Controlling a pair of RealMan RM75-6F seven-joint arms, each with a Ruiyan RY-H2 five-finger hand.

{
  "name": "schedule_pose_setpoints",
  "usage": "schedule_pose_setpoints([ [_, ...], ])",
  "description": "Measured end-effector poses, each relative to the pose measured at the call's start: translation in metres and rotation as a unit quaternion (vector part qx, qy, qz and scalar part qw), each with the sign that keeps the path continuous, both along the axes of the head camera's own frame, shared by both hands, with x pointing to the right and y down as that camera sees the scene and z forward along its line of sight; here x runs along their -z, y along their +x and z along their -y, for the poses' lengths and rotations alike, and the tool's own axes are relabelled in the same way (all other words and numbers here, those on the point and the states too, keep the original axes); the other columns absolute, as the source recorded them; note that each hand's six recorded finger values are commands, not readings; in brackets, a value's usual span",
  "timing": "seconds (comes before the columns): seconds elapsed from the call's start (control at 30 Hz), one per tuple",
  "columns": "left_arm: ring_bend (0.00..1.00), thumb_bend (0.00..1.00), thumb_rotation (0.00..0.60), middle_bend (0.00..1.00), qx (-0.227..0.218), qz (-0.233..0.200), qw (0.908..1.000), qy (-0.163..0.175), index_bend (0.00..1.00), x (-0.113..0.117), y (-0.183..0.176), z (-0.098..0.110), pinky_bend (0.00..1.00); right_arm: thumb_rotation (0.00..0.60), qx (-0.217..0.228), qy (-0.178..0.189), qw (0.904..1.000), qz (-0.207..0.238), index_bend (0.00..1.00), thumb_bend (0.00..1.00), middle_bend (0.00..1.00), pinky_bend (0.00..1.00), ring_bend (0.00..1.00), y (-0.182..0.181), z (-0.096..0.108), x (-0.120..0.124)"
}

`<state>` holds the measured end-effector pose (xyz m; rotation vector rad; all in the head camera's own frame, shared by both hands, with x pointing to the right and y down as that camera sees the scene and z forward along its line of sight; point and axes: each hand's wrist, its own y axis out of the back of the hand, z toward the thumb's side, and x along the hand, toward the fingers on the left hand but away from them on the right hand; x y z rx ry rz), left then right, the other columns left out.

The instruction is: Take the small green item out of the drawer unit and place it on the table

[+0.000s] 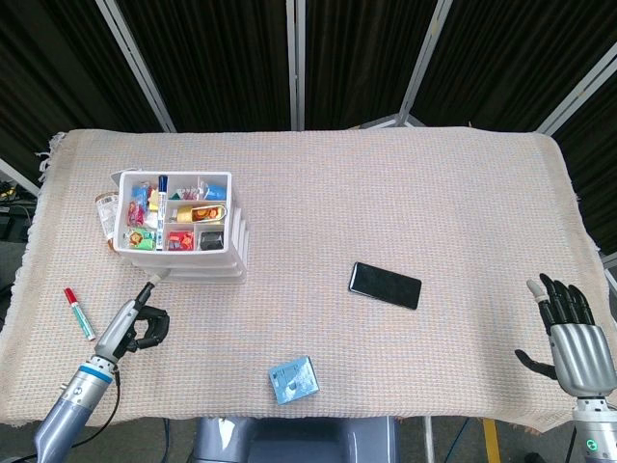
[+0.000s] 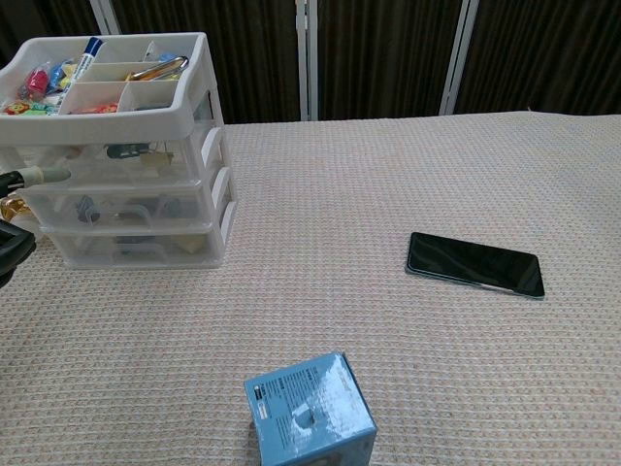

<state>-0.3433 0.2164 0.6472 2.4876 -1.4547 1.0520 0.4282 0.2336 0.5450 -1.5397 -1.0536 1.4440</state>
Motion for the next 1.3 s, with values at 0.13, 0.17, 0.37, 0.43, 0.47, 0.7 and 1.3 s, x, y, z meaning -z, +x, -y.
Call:
schedule_pose_setpoints([
  [0.13, 0.83, 0.64, 0.600, 0.81, -0.001, -0.005, 1.0000, -0.005, 0.00, -0.006, 0.005, 0.004, 0.74, 0.600, -0.001, 0.001, 1.0000, 0.001, 0.00, 0.02, 0.00, 0.00, 0.00, 0.000, 0.000, 0.001],
  [0.17, 0.83, 0.64, 0.600, 0.81, 0.000, -0.006, 1.0000, -0.007, 0.00, -0.007, 0.006, 0.005, 0.74, 0.600, -0.001, 0.001, 1.0000, 0.001, 0.00, 0.02, 0.00, 0.00, 0.00, 0.001, 0.000, 0.001],
  [0.37, 0.83, 0.64, 0.600, 0.81, 0.002, -0.015, 0.9998, -0.013, 0.00, -0.013, 0.013, 0.009, 0.74, 0.600, -0.001, 0.001, 1.0000, 0.003, 0.00, 0.02, 0.00, 0.00, 0.00, 0.001, 0.000, 0.002],
  [0.43, 0.83, 0.64, 0.600, 0.81, 0.003, -0.018, 0.9997, -0.016, 0.00, -0.014, 0.016, 0.011, 0.74, 0.600, -0.001, 0.001, 1.0000, 0.004, 0.00, 0.02, 0.00, 0.00, 0.00, 0.001, 0.000, 0.002],
  [0.47, 0.83, 0.64, 0.600, 0.81, 0.004, -0.021, 0.9996, -0.017, 0.00, -0.015, 0.018, 0.013, 0.74, 0.600, -0.001, 0.001, 1.0000, 0.004, 0.00, 0.02, 0.00, 0.00, 0.00, 0.001, 0.000, 0.002],
  [0.7, 0.83, 0.64, 0.600, 0.81, -0.001, -0.023, 0.9995, -0.023, 0.00, -0.021, 0.026, 0.019, 0.74, 0.600, -0.004, 0.002, 1.0000, 0.008, 0.00, 0.02, 0.00, 0.00, 0.00, 0.002, 0.001, 0.004],
  [1.3, 0.83, 0.64, 0.600, 0.81, -0.021, -0.027, 0.9984, -0.045, 0.01, -0.035, 0.045, 0.022, 0.74, 0.600, -0.002, 0.000, 0.9999, 0.010, 0.00, 0.02, 0.00, 0.00, 0.00, 0.001, 0.000, 0.004],
])
